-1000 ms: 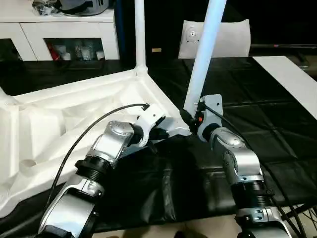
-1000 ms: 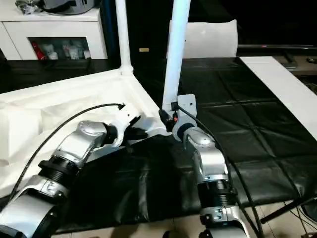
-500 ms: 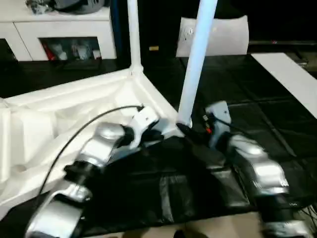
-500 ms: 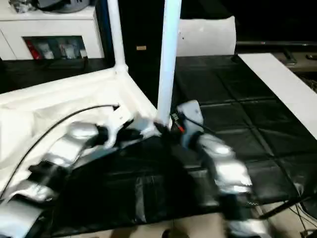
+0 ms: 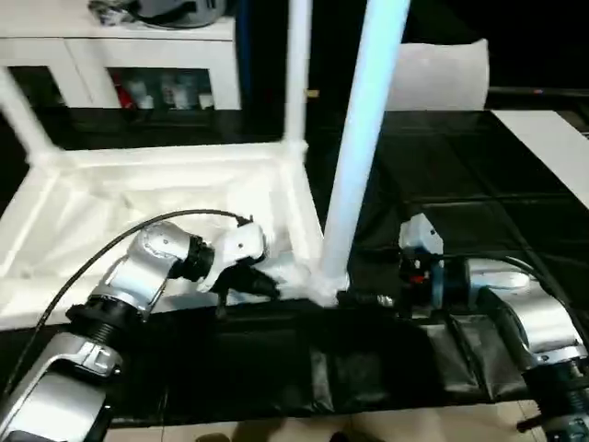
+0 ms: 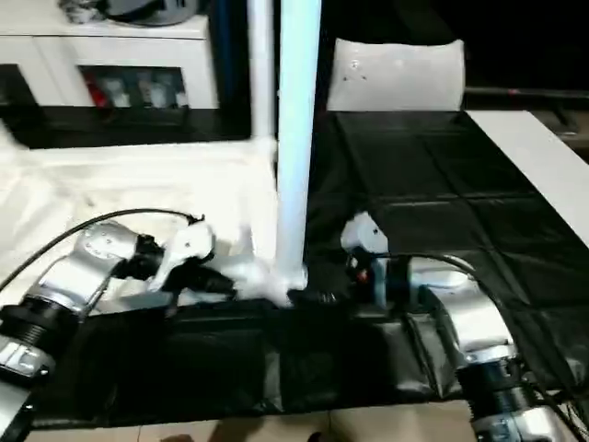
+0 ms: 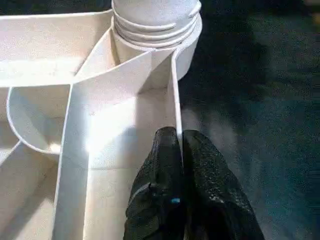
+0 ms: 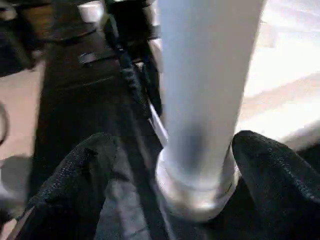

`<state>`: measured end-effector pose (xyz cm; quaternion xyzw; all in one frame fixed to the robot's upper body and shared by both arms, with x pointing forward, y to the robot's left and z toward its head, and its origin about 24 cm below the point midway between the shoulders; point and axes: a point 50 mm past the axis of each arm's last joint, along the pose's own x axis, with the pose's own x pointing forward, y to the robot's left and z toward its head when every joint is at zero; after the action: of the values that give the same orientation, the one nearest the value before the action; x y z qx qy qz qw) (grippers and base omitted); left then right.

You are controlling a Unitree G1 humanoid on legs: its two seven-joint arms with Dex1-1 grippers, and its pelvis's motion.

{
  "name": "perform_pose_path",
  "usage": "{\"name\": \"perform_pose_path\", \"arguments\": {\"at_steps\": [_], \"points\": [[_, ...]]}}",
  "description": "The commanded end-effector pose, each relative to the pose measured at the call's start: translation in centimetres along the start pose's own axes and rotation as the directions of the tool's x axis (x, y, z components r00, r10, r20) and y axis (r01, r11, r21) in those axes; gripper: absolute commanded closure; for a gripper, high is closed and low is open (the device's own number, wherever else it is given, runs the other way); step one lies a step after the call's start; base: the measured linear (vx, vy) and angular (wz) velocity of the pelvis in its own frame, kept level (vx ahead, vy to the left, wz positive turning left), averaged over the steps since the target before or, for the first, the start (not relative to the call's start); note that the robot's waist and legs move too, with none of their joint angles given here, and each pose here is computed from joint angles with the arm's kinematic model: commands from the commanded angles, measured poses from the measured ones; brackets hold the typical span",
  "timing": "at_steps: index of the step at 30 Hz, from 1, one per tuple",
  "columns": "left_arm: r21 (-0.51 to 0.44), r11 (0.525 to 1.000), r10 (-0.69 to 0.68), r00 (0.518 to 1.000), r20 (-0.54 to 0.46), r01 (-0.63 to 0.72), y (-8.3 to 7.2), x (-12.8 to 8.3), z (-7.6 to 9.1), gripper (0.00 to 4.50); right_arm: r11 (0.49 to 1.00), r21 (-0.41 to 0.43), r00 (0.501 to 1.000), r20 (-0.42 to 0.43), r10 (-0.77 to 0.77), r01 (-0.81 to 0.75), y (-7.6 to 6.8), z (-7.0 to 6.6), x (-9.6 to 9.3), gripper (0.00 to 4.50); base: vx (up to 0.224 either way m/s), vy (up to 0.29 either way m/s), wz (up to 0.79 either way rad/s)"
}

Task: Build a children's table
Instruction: Rotate leg to tighten

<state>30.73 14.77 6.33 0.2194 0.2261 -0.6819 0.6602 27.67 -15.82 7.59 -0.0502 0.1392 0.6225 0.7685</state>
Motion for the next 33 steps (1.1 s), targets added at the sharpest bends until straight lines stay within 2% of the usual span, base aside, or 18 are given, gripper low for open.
{"name": "perform_pose_path", "arguments": {"at_steps": [1,4,6,8,20,25,29,31,33], "points": [[0.104,0.987,-0.12,0.993,-0.001,0.119,-0.3,0.7,1.7,4.5,0.998,-0.023,0.999,0.002,0.05,-0.05,0.1,0.3,0.0,0.81,0.0,0.0,0.0],[0.127,0.973,-0.191,0.982,-0.008,0.191,-0.8,0.7,1.9,4.5,0.996,-0.034,0.997,-0.01,0.081,-0.081,0.0,0.3,0.2,1.15,0.0,0.0,0.0],[0.136,0.968,-0.208,0.978,-0.018,0.209,-1.0,0.7,1.9,4.5,0.996,-0.034,0.996,-0.009,0.088,-0.088,0.0,0.3,0.3,1.22,0.0,0.0,0.0],[0.145,0.964,-0.221,0.975,-0.025,0.223,-1.1,0.8,1.9,4.5,0.994,-0.027,0.994,-0.007,0.108,-0.109,0.1,0.4,0.3,1.48,0.0,0.0,0.0],[0.164,0.957,-0.236,0.971,-0.034,0.239,-1.0,0.6,2.0,4.5,0.974,0.004,0.974,-0.028,0.226,-0.226,0.9,0.2,0.4,2.42,0.0,0.0,0.0],[0.158,0.96,-0.228,0.973,-0.027,0.23,-1.0,0.6,1.9,4.5,0.97,0.029,0.971,-0.004,0.24,-0.24,1.2,0.3,0.7,2.52,0.0,0.0,0.0],[0.135,0.971,-0.202,0.979,0.013,0.198,-0.9,0.9,2.1,4.5,0.971,0.056,0.972,0.053,0.23,-0.233,1.6,0.4,0.9,2.55,0.0,0.0,0.0],[0.123,0.979,-0.165,0.986,0.023,0.161,-0.6,0.9,2.2,4.5,0.973,0.076,0.974,0.089,0.21,-0.217,1.8,0.6,1.1,2.55,0.0,0.0,0.0],[0.084,0.994,-0.079,0.996,0.047,0.075,0.1,1.1,2.4,4.5,0.987,0.09,0.986,0.109,0.125,-0.135,1.7,0.6,1.7,2.55,0.0,0.0,0.0]]}}
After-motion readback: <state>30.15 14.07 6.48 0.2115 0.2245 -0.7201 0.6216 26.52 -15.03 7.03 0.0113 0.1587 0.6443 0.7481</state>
